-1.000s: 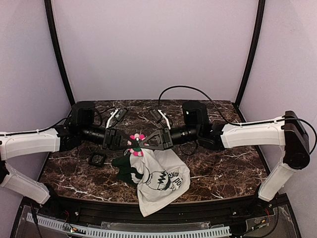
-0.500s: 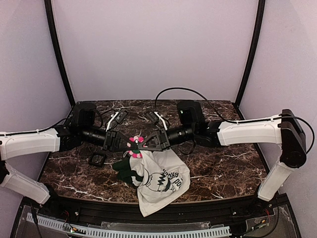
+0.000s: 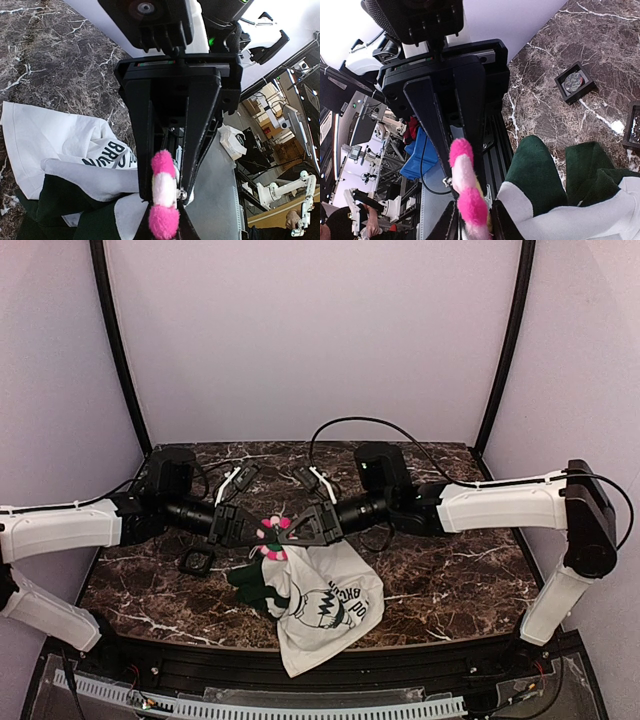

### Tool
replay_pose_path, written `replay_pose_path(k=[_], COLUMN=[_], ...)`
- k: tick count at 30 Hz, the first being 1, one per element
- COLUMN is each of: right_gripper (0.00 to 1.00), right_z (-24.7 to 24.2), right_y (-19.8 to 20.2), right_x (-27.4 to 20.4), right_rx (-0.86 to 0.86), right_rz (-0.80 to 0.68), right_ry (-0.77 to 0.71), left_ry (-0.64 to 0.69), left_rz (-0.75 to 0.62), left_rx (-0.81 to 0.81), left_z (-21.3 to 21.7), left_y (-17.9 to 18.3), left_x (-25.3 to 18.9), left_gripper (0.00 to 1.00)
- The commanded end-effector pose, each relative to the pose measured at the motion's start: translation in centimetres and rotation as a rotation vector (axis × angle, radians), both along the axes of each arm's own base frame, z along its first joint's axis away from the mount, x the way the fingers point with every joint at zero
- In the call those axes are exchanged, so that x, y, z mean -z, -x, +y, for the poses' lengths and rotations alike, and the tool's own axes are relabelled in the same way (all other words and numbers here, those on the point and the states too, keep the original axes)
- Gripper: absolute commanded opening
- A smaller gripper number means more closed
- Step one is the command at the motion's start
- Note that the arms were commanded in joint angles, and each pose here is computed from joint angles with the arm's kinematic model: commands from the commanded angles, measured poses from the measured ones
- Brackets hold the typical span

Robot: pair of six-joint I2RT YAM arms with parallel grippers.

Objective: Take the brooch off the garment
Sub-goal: Open the brooch on the crumpled clothing.

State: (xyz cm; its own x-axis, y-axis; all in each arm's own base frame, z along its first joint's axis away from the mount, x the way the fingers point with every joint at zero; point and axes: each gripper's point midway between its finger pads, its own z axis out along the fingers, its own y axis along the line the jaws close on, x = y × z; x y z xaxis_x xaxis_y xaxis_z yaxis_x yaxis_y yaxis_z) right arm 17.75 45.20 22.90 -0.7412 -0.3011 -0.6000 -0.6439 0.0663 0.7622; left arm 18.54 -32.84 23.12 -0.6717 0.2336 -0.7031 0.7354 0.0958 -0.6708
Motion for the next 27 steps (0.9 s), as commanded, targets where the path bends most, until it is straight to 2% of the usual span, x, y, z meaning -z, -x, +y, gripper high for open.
replay_pose_path(k=[1, 12, 18, 21, 27], right_gripper=[0.22, 0.31, 0.51, 0.58, 0.54], right_z=[1.3, 0.7, -1.1, -1.9, -2.0], right_y=[-0.1, 0.2, 1.2, 1.5, 1.5], right_x=[-0.9, -1.7, -2.6, -2.7, -2.1], right_rx=[-0.001, 0.003, -0.006, -0.004, -0.014], right_rz=[-0.041, -0.064, -0.089, -0.095, -0.082], right_ry=[-0.031, -0.056, -0.103, -0.116, -0.109], left_ry=[0.055, 0.040, 0.040, 0.041, 0.041], left_rz=[-0.077, -0.072, -0.072, -0.068, -0.066], left_rx=[0.047, 0.033, 0.034, 0.044, 0.058], left_z=[-1.5, -1.5, -1.3, -1.2, -1.2], left_y=[0.5, 0.2, 0.1, 0.1, 0.3], left_x=[-1.8, -1.4, -1.6, -1.6, -1.6], left_gripper=[0.01, 0.01, 0.01, 0.01, 0.01])
